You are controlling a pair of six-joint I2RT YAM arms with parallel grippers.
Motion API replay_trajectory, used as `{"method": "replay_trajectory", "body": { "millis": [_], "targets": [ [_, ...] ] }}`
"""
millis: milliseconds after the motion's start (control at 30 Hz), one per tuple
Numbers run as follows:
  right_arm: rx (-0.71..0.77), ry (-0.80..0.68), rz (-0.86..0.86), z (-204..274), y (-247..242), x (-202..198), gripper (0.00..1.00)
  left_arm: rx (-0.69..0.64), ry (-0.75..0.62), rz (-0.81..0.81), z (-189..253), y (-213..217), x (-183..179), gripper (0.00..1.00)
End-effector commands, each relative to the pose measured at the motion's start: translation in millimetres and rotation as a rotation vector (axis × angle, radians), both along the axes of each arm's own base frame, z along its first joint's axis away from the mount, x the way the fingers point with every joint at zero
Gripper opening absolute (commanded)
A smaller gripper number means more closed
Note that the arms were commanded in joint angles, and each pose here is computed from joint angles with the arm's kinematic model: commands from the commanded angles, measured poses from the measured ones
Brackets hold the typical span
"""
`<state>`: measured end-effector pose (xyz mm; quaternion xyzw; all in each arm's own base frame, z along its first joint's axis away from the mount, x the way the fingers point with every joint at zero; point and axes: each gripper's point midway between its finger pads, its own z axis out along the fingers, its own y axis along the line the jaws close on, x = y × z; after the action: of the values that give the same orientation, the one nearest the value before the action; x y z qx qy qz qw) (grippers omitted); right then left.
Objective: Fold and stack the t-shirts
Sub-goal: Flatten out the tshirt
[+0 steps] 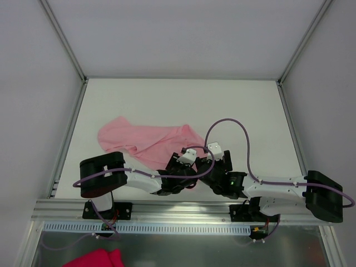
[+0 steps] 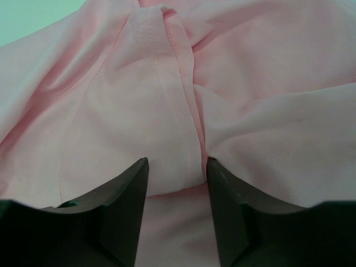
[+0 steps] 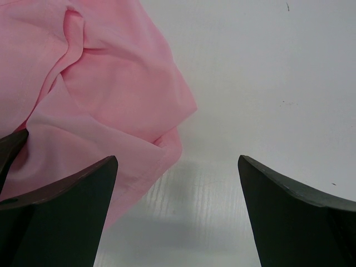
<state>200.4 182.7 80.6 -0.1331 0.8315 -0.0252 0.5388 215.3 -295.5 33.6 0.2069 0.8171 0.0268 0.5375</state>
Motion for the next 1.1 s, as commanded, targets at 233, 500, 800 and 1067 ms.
{"method": "replay_trajectory", "body": {
  "millis": [233,500,800,1067],
  "targets": [
    [0.142,-0.075,-0.035,31.5,21.2,9.1,0.96,0.024,0.036,-0.047,-7.1,-8.7,-6.4,0.44],
    [0.137,-0.082,-0.043,33.3,18.5,9.9,0.96,0.035,0.045,-0.042,-9.9,-6.3,-7.5,0.24],
    [0.166,-0.045,-0.015,25.4,25.6,5.0,0.96,0.041,-0.022,-0.01,6.2,-3.9,1.2,0.0],
    [0.288,0.097,0.162,-1.3,63.1,-25.0,0.96,0.004,-0.153,-0.024,68.3,-14.6,17.2,0.0]
  ]
}}
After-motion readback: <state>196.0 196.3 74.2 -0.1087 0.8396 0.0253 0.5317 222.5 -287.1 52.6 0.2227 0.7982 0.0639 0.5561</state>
